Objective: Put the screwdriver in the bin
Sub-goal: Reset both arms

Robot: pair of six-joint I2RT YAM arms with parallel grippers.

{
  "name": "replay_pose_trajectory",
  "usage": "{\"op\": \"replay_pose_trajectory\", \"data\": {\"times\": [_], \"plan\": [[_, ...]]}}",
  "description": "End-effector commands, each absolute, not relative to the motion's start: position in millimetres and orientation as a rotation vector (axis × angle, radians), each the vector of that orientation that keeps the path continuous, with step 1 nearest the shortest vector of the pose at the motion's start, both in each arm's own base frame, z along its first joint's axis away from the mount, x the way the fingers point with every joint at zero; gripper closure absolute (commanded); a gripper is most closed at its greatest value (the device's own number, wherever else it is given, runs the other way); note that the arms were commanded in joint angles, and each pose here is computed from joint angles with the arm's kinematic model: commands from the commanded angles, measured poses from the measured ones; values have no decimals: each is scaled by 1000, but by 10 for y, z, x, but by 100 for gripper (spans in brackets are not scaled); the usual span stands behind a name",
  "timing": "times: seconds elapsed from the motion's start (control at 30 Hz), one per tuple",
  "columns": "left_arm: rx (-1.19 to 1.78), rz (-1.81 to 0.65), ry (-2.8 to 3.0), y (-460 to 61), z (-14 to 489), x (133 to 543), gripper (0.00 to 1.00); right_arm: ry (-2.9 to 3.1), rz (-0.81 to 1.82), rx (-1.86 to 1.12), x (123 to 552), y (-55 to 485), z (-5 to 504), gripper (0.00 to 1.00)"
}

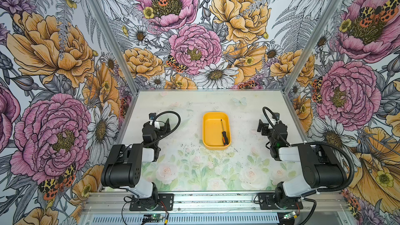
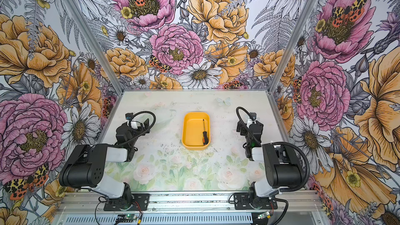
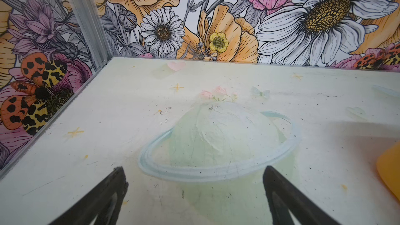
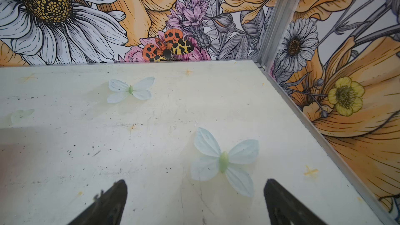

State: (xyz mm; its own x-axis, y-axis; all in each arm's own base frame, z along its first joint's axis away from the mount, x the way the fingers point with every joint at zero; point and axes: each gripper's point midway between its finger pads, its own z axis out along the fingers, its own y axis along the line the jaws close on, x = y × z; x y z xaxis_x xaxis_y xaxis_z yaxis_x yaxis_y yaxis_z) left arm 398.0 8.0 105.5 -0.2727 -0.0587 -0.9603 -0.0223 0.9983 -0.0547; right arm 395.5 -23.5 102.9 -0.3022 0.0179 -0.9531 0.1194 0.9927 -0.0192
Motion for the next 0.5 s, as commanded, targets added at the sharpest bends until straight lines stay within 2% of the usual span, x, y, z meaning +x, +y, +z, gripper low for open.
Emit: {"op": "replay_pose_trajectory", "data": {"times": [0.0,0.47], "plan": [[-81,-27,1806,130,1173,4041,1,1852,-102,94,4023,-237,1114,1],[-81,-29,1808,133,1171,4042,1,1854,-102,94,4023,-239,1111,0]]}}
